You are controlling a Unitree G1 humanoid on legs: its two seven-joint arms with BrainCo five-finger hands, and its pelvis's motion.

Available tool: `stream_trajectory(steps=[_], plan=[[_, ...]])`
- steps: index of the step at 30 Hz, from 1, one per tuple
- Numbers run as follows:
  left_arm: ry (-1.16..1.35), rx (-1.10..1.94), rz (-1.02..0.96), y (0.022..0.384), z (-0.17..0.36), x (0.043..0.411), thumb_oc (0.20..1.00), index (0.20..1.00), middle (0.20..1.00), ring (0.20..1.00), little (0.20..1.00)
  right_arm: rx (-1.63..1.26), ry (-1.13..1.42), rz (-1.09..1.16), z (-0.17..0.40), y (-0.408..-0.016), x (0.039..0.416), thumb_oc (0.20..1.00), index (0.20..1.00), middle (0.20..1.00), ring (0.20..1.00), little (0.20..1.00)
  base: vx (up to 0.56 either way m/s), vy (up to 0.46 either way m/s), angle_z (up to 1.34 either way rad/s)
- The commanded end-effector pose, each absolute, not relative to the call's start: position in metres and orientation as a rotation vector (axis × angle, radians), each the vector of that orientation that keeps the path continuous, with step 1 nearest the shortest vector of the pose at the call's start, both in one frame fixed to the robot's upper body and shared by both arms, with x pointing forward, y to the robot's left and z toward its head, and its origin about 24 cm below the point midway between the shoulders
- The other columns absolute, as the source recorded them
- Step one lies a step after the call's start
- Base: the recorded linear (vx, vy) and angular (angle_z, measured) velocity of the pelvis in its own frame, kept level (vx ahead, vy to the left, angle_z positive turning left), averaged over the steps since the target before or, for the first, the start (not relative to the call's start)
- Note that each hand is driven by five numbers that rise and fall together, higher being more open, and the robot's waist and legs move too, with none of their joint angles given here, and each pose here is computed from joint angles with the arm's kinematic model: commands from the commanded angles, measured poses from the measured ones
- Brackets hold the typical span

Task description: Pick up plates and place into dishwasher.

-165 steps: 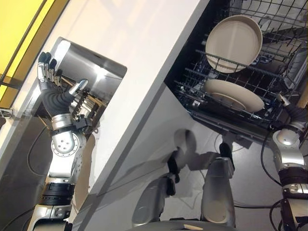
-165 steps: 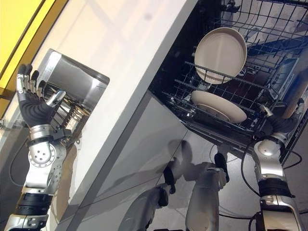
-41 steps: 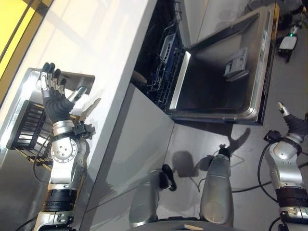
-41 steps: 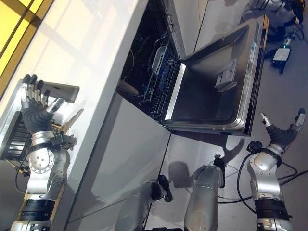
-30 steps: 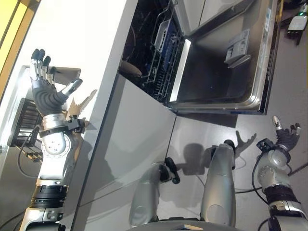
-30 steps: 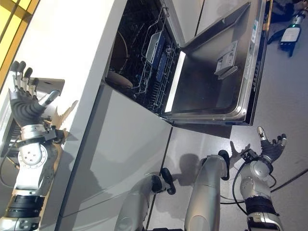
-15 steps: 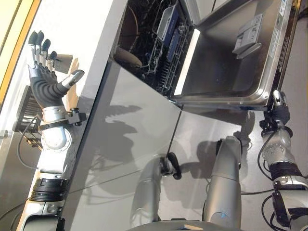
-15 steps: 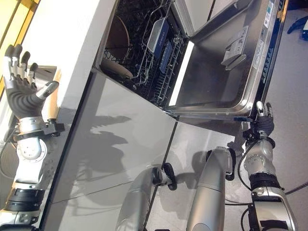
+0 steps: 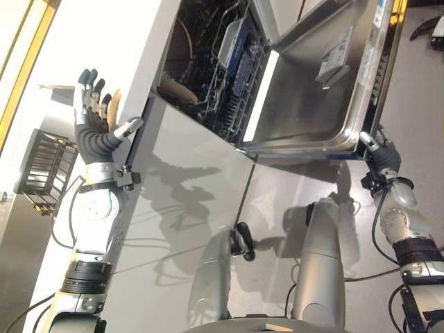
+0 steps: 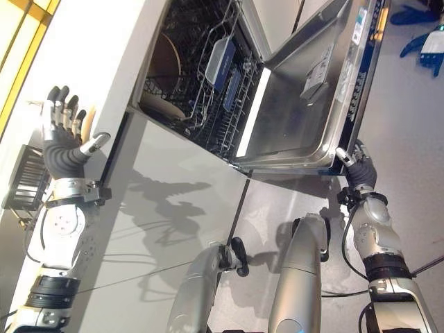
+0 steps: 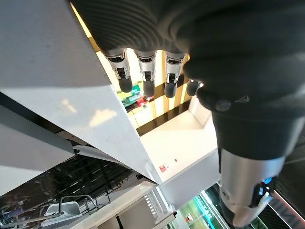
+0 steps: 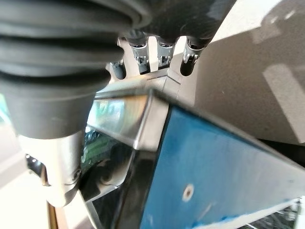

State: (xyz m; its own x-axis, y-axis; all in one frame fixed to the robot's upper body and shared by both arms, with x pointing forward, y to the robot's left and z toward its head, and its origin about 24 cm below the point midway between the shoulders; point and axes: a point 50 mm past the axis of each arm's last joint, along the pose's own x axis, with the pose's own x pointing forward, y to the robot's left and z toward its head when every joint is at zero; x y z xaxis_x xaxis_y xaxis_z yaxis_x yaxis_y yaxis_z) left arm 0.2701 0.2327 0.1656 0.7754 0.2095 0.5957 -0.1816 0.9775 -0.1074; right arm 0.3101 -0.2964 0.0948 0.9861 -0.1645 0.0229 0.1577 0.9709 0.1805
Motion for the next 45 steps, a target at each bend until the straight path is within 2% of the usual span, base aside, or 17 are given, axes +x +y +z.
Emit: stream_trajectory(steps=[1,7,17,33,45], plan=[[-0.707,-0.062,0.239,0.244,0.184,0.273,1.0,1.0,1.0,1.0,1.0,0.108,-0.49,0.492,0.208,-0.163,0.33,1.0,1.0,1.0,1.0,1.0,0.1,-0.001,0.04],[-0.691,-0.047,0.253,0.246,0.185,0.275,1.0,1.0,1.0,1.0,1.0,0.1,-0.52,0.581,0.208,-0.134,0.322,1.0,1.0,1.0,1.0,1.0,0.11,-0.042,0.15],[-0.679,0.009,0.239,0.255,0.186,0.274,1.0,1.0,1.0,1.0,1.0,0.208,-0.513,0.567,0.188,-0.122,0.316,1.0,1.0,1.0,1.0,1.0,0.12,-0.132,0.32],[-0.609,0.023,0.182,0.264,0.164,0.261,1.0,1.0,1.0,1.0,1.0,0.28,-0.463,0.468,0.162,-0.13,0.304,1.0,1.0,1.0,1.0,1.0,0.06,-0.089,0.14],[-0.549,-0.025,0.196,0.256,0.151,0.262,1.0,1.0,1.0,1.0,1.0,0.148,-0.429,0.295,0.159,-0.155,0.286,1.0,1.0,1.0,1.0,1.0,-0.08,-0.044,-0.12]])
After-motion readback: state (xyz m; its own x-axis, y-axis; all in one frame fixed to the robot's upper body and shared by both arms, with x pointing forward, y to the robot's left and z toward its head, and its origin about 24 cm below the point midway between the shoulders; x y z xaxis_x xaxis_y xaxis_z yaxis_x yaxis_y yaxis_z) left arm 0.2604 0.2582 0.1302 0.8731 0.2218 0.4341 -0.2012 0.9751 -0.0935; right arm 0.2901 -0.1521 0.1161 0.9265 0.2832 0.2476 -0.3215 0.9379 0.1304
